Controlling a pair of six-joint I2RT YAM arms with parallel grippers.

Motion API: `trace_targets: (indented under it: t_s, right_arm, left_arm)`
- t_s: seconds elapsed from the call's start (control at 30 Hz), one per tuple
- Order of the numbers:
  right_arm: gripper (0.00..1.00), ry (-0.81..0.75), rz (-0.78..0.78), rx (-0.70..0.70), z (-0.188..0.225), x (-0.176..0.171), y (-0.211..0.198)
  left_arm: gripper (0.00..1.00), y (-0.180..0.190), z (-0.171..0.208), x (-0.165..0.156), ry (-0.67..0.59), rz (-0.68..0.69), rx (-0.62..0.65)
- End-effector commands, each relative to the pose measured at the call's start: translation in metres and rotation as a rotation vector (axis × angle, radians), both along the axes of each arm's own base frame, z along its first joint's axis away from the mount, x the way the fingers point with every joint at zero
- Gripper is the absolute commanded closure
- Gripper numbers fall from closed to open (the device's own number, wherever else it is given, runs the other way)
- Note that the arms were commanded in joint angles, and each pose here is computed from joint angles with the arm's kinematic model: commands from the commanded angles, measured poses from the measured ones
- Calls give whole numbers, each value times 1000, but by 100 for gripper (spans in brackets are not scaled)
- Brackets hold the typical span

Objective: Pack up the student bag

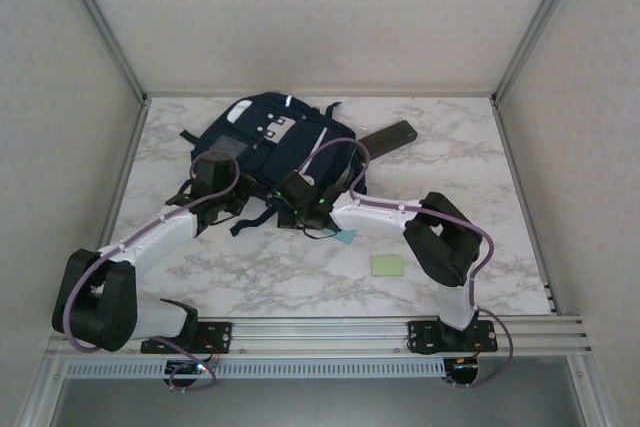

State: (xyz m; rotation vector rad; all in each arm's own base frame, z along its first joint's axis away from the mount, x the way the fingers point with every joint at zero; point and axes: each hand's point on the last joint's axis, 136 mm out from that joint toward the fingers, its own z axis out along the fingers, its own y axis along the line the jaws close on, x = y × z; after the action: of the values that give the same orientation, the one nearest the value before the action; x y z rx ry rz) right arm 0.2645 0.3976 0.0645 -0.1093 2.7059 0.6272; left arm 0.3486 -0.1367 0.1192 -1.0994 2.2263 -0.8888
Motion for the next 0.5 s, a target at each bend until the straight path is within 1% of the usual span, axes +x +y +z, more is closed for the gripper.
trace_targets:
  t_s: [0.0,0.07,0.17,0.2,0.27,0.33,0.47]
  right_arm:
    - [100,127,32,-23,1,-26,-22]
    - [100,106,38,14,11,-22,-23]
    - [100,23,87,95,37,-14,-7]
    - [98,-2,105,114,44,-10,0]
    - [86,-60,136,143,55,-2,15]
    - [77,-105,155,174,61,5,28]
    - [66,-164,137,216,62,22,45]
  left_arm:
    - [100,3,42,30,-157,20,0]
    - [100,0,44,30,-160,12,-12]
    - [100,-5,44,27,-148,5,-45]
    - [100,-7,44,26,-142,3,-58]
    - [100,-11,45,22,-135,-1,-85]
    - [100,-15,49,19,-135,-6,-105]
    - [100,-19,60,12,-145,-15,-128]
